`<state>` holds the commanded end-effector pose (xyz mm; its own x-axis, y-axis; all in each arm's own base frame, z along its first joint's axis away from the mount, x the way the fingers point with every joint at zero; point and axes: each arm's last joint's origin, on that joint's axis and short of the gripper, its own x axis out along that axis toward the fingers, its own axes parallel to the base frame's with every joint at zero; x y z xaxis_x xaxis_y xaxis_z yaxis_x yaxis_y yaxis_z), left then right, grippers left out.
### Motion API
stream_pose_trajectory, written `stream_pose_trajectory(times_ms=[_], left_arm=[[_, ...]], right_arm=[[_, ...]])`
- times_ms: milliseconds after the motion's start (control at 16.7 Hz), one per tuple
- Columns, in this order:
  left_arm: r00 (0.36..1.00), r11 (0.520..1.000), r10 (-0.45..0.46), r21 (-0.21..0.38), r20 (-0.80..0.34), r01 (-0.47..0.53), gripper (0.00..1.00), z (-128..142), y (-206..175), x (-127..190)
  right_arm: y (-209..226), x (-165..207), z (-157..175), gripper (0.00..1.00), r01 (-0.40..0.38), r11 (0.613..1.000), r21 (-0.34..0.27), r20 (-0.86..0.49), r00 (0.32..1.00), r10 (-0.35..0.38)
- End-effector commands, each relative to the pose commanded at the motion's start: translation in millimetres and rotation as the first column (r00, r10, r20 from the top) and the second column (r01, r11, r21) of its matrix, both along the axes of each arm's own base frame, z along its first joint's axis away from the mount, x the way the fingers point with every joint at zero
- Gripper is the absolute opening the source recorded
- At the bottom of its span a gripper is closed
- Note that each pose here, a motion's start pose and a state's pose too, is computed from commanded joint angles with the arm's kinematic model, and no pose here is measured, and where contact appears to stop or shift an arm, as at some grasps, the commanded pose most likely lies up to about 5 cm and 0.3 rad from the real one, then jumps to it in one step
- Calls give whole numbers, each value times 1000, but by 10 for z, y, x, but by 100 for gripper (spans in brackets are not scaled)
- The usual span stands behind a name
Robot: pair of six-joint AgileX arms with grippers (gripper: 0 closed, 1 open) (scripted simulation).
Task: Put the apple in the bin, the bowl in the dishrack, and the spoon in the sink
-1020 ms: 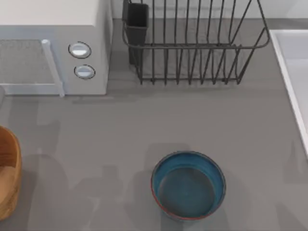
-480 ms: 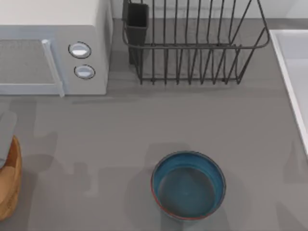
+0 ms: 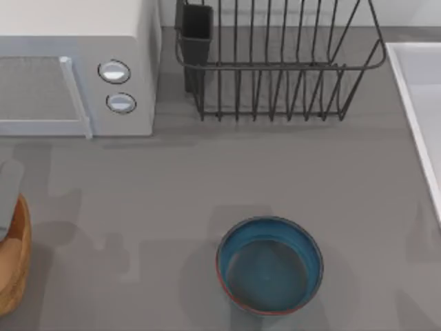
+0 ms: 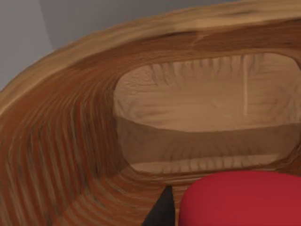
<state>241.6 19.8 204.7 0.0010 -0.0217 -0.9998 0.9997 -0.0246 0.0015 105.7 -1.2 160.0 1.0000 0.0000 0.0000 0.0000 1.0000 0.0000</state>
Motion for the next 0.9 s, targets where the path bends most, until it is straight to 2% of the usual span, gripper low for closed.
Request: stream_pose_trajectory(times_ms=[420,900], left_arm=[[1000,1000,0,0,0,0,98,0,0,0],[1000,1000,0,0,0,0,100,0,0,0]], right_arm=[[0,0,0,100,0,1000,0,0,1000,0],[0,0,0,100,0,1000,0,0,1000,0]])
